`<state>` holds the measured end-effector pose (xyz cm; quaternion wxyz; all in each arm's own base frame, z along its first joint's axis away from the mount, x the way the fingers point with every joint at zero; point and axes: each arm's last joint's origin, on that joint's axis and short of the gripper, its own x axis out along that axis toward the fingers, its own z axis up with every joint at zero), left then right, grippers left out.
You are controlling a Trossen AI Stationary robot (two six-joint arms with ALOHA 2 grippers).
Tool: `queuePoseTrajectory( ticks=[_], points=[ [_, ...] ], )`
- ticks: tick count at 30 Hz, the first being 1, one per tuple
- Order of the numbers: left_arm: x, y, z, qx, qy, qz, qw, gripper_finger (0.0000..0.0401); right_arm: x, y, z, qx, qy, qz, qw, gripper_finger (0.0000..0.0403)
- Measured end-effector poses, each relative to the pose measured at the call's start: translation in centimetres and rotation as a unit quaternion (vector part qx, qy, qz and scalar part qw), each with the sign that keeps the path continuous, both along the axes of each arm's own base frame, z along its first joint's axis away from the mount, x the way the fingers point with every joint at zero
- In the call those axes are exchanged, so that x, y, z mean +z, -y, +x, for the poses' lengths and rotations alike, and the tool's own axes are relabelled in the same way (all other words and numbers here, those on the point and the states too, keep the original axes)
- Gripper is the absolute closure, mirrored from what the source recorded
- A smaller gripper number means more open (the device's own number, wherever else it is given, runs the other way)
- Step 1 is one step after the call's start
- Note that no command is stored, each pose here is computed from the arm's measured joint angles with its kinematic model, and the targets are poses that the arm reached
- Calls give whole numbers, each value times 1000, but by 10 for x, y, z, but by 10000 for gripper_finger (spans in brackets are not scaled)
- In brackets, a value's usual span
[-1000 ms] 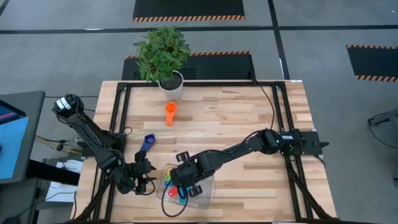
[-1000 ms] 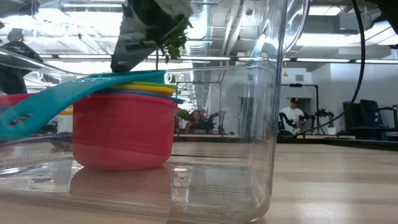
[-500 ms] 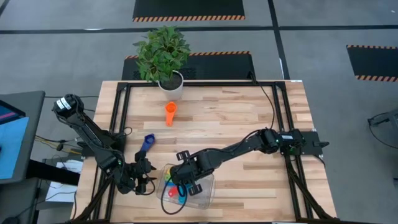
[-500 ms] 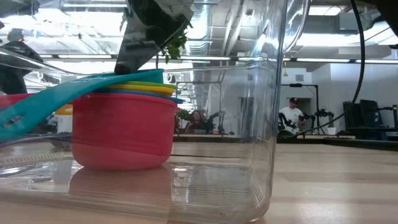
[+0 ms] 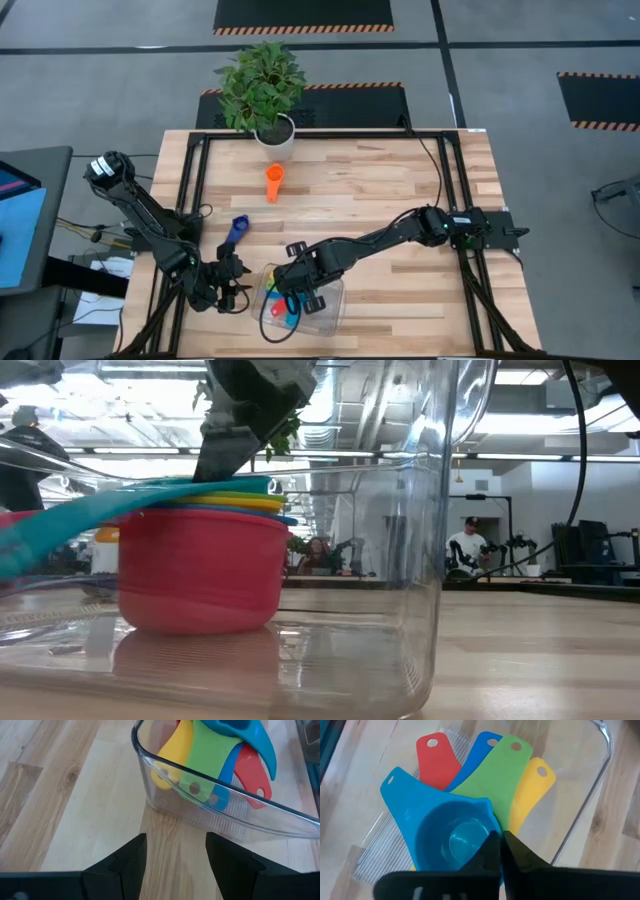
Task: Nest measuring cups in basket
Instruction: Stack the light blue measuring cup on top of the green measuring cup
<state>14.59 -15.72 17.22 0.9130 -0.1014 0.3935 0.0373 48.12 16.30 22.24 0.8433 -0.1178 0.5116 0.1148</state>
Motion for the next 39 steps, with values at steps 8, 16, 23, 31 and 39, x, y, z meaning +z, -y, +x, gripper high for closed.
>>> queuePoseTrajectory(
  ticks=[8,16,23,31,39],
  points=[
    [0,0,0,2,2,2,1000,209,0,0,0,0,0,1,1000,396],
    [0,0,0,2,2,2,1000,209,0,0,0,-7,-1,5,1000,397],
    [0,0,0,2,1,4,1000,209,13,-3,-3,-24,-6,15,1000,395],
    [0,-1,0,2,-1,6,1000,209,33,-3,-8,-41,5,26,999,395],
    [0,-1,0,2,-1,6,1000,209,33,-1,-9,-114,4,34,993,394]
  ],
)
